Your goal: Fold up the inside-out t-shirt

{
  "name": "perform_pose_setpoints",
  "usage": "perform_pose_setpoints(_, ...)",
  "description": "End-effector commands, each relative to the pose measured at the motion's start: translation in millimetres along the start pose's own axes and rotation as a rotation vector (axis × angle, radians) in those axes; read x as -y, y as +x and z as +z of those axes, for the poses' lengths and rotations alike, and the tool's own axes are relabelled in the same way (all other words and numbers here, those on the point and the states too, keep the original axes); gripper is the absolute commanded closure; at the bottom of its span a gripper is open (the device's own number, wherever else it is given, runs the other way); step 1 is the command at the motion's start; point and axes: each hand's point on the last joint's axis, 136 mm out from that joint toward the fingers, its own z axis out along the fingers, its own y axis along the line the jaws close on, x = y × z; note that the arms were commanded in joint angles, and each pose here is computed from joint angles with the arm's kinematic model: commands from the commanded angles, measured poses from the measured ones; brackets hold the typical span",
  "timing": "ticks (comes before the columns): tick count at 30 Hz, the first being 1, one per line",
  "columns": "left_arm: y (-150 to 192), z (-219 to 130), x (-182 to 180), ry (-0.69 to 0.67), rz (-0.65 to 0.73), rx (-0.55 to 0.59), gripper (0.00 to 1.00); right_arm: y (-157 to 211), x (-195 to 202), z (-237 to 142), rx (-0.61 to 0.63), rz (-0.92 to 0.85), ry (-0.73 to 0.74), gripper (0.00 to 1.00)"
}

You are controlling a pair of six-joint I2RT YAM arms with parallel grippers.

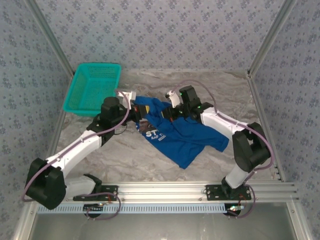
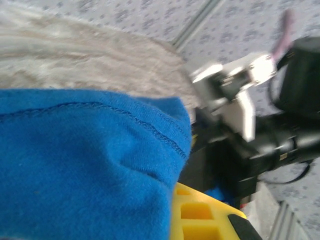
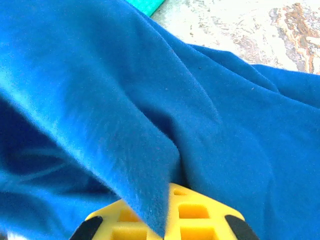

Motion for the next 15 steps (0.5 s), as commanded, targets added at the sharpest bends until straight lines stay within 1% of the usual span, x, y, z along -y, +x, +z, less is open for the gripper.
perform_pose_setpoints(1, 26, -19, -52, -0.274, -0.008, -0.076, 1.0, -3, -23, -53, -0.01, 0.053, -0.152, 1.0)
perform_pose_setpoints(2, 38, -21, -65, -0.334, -0.011, -0.116, 1.0, 1, -28, -66, -0.018, 0.116, -0.221, 1.0)
perform_pose_setpoints(3, 49, -22, -75, -0.369, -0.008, -0.154, 0.98, 5, -35, -77, -0.025, 0.176, -0.291, 1.0)
perform_pose_setpoints(5, 64, -24, -90, -0.428, -0.017, -0.198, 0.92, 13, -52, -93, -0.042, 0.246, -0.427, 1.0)
perform_pose_setpoints(6, 68, -24, -94, -0.439, -0.015, -0.209, 0.85, 16, -60, -99, -0.056, 0.265, -0.472, 1.0)
perform_pose_setpoints(8, 70, -24, -97, -0.455, 0.0, -0.219, 0.7, 19, -65, -102, -0.063, 0.274, -0.49, 1.0)
perform_pose_setpoints(9, 69, -23, -94, -0.446, 0.021, -0.223, 0.63, 19, -62, -100, -0.066, 0.287, -0.473, 1.0)
perform_pose_setpoints(11, 64, -24, -82, -0.415, 0.076, -0.214, 0.56, 18, -58, -97, -0.072, 0.306, -0.464, 1.0)
perform_pose_setpoints(14, 57, -26, -43, -0.306, 0.208, -0.18, 0.49, 14, -52, -90, -0.08, 0.331, -0.449, 1.0)
perform_pose_setpoints(15, 59, -25, -23, -0.236, 0.267, -0.175, 0.48, 12, -52, -89, -0.08, 0.334, -0.455, 1.0)
